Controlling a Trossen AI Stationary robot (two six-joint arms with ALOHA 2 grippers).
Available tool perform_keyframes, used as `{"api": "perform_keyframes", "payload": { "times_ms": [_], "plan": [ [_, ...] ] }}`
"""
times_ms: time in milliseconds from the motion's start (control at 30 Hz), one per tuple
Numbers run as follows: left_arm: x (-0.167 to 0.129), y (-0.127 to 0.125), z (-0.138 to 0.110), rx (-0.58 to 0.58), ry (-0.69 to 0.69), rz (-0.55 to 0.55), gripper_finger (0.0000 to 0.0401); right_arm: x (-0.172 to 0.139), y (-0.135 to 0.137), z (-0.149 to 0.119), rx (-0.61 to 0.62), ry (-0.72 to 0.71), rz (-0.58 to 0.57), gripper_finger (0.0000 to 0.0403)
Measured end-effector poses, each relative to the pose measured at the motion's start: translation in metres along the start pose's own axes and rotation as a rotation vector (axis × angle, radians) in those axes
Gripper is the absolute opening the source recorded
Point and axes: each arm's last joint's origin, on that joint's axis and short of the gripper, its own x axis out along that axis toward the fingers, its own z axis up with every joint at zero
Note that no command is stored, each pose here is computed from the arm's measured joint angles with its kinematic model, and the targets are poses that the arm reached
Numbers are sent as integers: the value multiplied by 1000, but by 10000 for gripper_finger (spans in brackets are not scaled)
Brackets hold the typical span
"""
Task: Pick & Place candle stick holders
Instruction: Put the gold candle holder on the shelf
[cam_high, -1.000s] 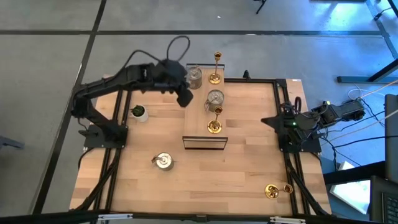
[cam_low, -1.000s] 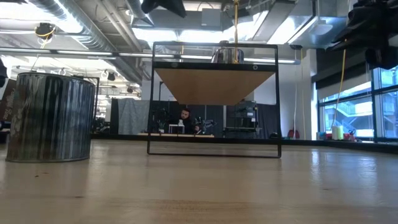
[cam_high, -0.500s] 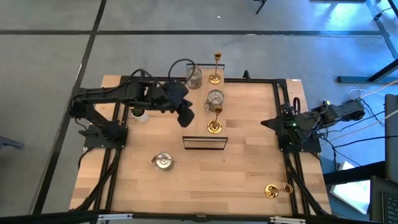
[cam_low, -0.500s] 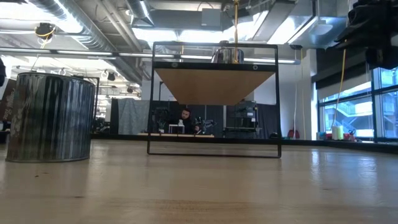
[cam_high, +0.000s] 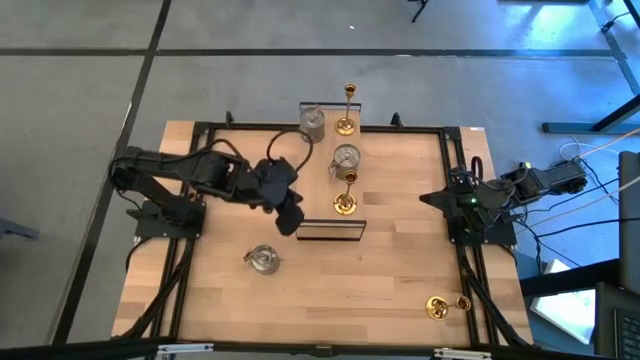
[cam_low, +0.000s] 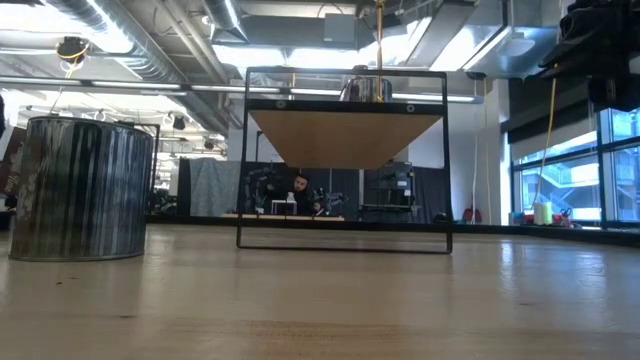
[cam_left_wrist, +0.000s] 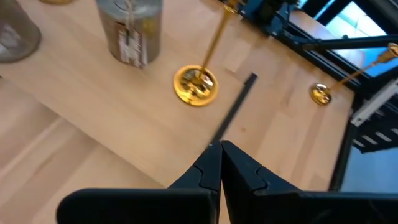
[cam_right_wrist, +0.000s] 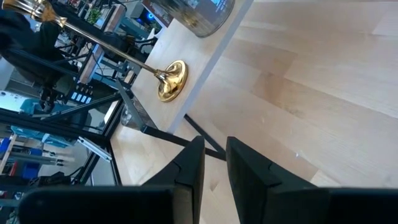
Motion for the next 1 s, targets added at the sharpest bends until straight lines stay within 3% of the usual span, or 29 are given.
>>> {"api": "perform_keyframes", "payload": {
  "times_ms": [533,1000],
  "plan": [
    [-18,-38,-40,-63,32,-79,2,0,0,0,-22,2,-4,71],
    [-10,-52,-90,-136,200,-51,1,0,0,-1,-23,17,-1,70]
  ]
}}
